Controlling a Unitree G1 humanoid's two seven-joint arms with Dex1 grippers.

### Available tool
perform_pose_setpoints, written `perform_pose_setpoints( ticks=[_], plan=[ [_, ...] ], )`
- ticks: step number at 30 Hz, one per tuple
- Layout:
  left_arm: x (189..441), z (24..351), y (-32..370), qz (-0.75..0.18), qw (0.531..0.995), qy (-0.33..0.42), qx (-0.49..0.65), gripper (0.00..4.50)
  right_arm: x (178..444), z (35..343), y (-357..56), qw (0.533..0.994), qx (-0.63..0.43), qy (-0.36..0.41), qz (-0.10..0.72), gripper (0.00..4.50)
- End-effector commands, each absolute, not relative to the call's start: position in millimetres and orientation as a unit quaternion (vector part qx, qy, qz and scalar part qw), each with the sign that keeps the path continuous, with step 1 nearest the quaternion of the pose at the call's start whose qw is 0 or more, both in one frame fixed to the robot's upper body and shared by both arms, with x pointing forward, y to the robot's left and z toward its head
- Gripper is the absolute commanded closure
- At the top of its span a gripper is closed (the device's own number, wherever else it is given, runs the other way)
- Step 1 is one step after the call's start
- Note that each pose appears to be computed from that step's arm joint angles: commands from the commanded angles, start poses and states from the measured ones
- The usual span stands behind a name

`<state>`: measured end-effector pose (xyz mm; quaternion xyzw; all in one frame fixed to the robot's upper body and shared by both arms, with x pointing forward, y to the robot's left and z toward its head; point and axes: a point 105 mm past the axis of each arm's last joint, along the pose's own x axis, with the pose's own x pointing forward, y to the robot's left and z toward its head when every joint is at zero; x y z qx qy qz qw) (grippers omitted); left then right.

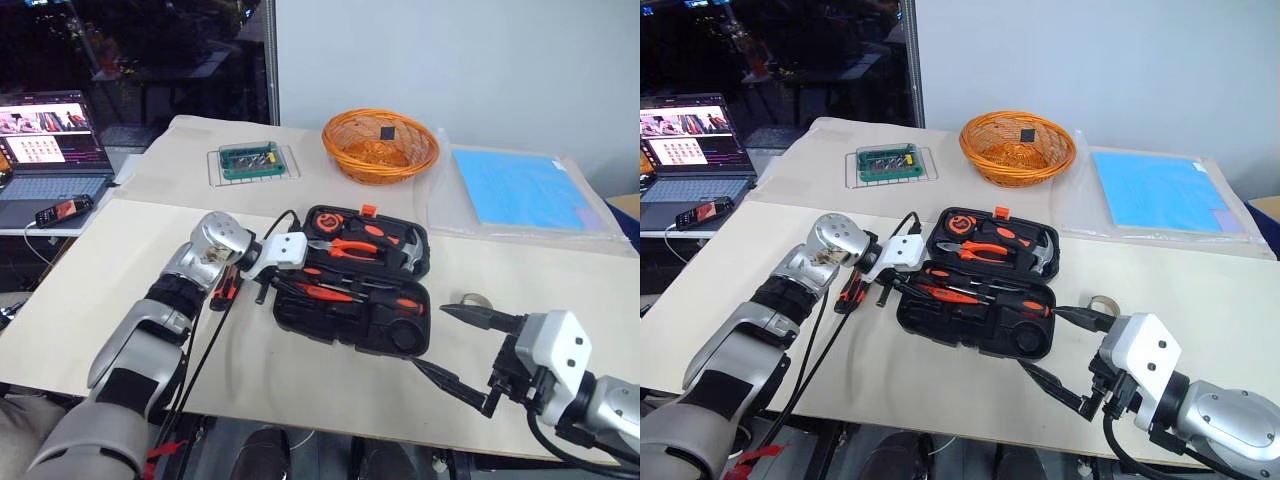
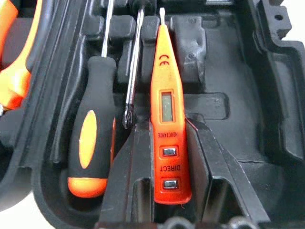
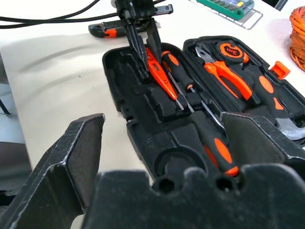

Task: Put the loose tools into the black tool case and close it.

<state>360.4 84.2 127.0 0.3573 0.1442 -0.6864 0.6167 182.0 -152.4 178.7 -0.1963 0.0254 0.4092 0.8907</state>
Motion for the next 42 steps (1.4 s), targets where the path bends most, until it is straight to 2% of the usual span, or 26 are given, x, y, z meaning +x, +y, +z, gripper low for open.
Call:
perform_pose_setpoints(
  ticks=[1, 7, 8, 9, 12, 14, 17, 22, 28, 31, 37, 42],
  plan=[
    [356.6, 130.7, 84.4, -0.698, 0.596, 0.148, 0.368, 4.02, 178.2, 189.4, -151.9, 0.893, -0.214, 0.003, 0.396, 0.00],
    [355.9, 126.7, 83.9, -0.699, 0.588, 0.157, 0.376, 4.02, 179.5, 188.5, -151.6, 0.894, -0.214, 0.004, 0.394, 0.00],
    [358.0, 128.8, 83.3, -0.695, 0.595, 0.152, 0.375, 3.01, 179.4, 188.4, -151.2, 0.894, -0.214, 0.004, 0.394, 0.00],
    [359.6, 133.0, 83.1, -0.692, 0.603, 0.148, 0.368, 2.88, 179.2, 188.3, -151.0, 0.893, -0.215, 0.005, 0.395, 0.00],
    [358.7, 155.9, 85.5, -0.699, 0.628, 0.123, 0.319, 1.82, 178.3, 188.3, -151.2, 0.893, -0.215, 0.005, 0.396, 0.00],
    [353.5, 172.8, 91.7, -0.709, 0.646, 0.117, 0.257, 1.82, 178.1, 187.7, -151.7, 0.893, -0.215, 0.007, 0.396, 0.00],
    [350.5, 185.0, 96.4, -0.705, 0.673, 0.115, 0.194, 2.52, 178.6, 187.3, -152.5, 0.893, -0.214, 0.007, 0.396, 0.00],
    [349.8, 178.4, 81.7, -0.654, 0.743, 0.082, 0.117, 4.40, 183.1, 187.5, -153.2, 0.893, -0.211, 0.004, 0.396, 0.00],
    [359.9, 147.1, 65.2, -0.550, 0.823, 0.070, 0.126, 4.46, 185.8, 189.9, -152.9, 0.892, -0.213, 0.002, 0.400, 0.00],
    [353.0, 129.4, 62.0, -0.545, 0.819, 0.083, 0.162, 4.46, 186.2, 189.9, -152.0, 0.890, -0.215, 0.003, 0.403, 0.00],
    [325.5, 99.2, 69.5, -0.582, 0.779, 0.133, 0.190, 4.46, 184.3, 190.0, -152.9, 0.888, -0.216, 0.006, 0.406, 0.00],
    [322.6, 79.6, 78.6, -0.577, 0.770, 0.157, 0.223, 4.46, 183.5, 189.2, -152.2, 0.887, -0.216, 0.007, 0.407, 0.00]
  ],
)
